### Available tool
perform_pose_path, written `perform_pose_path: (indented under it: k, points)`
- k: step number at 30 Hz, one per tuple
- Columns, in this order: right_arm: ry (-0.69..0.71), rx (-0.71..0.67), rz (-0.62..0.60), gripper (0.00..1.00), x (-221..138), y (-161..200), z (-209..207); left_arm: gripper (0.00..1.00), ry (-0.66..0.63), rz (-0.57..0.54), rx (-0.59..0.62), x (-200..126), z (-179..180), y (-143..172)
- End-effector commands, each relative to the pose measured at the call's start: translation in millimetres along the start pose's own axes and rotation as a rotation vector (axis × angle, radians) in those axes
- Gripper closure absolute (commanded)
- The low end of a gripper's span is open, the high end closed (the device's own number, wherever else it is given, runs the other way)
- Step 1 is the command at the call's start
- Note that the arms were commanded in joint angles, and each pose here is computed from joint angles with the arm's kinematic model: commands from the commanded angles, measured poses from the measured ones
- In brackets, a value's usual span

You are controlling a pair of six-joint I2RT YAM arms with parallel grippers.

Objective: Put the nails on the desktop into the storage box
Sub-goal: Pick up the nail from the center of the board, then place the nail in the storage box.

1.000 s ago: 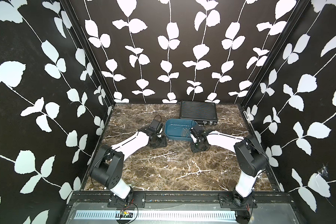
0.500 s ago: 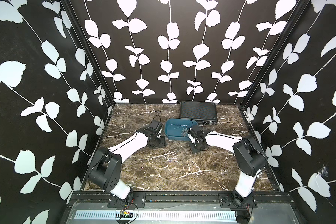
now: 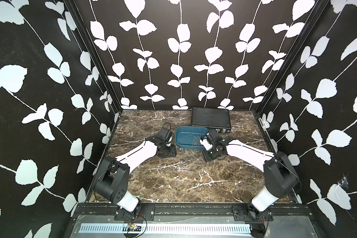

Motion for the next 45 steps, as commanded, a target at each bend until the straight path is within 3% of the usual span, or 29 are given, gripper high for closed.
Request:
perform_pose_path:
  k: [1,6,11,19,24,29,33,36,39,45]
  points:
    - [-0.171,0.044,-0.141,1.00,-30.1,-37.5,11.2,0.47,0.015,-0.022,0.009,-0.2,-2.4,-2.3]
    - [-0.178,0.169,-0.238,1.00,-42.4,-78.4,-7.0,0.47,0.011,-0.038,0.008,-2.4,-1.7,-6.2]
    - [-0.046,0.302,-0.206,1.00,-17.0,-97.4,-43.7,0.47,0.010,-0.054,0.005,-9.0,0.3,-10.8]
    - [0.093,0.338,-0.118,1.00,25.6,-95.7,-68.1,0.47,-0.016,-0.059,0.002,-21.5,8.1,-11.2]
    - [0.103,0.332,-0.107,1.00,35.7,-92.1,-75.2,0.47,-0.024,-0.051,-0.001,-23.2,12.3,-8.9]
    - [0.125,0.254,-0.101,0.77,19.7,-88.2,-71.6,0.47,-0.023,-0.037,-0.001,-20.8,13.9,-7.5]
    - [0.112,0.149,-0.107,0.75,-0.2,-77.7,-59.3,0.47,-0.012,-0.025,-0.007,-16.7,14.8,-4.9]
    - [0.008,0.023,-0.124,0.74,-9.9,-67.0,-38.1,0.47,-0.009,-0.031,-0.023,-13.9,17.4,-2.1]
    - [-0.092,-0.127,-0.102,0.73,-5.3,-53.8,-13.2,0.47,-0.004,-0.046,-0.055,-10.0,22.3,1.2]
    - [-0.152,-0.325,-0.012,0.70,21.8,-39.7,22.6,0.47,0.004,-0.047,-0.109,-7.6,30.1,5.7]
Point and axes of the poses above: each gripper's point midway between its finger pads, its own x axis out along the fingers, its own z axis along the line the jaws close on, y = z × x, the point moved 10 cm from there along -x, back along the fingers, and after that the axes turned 7 degrees about -x, right-handed, at the moved point
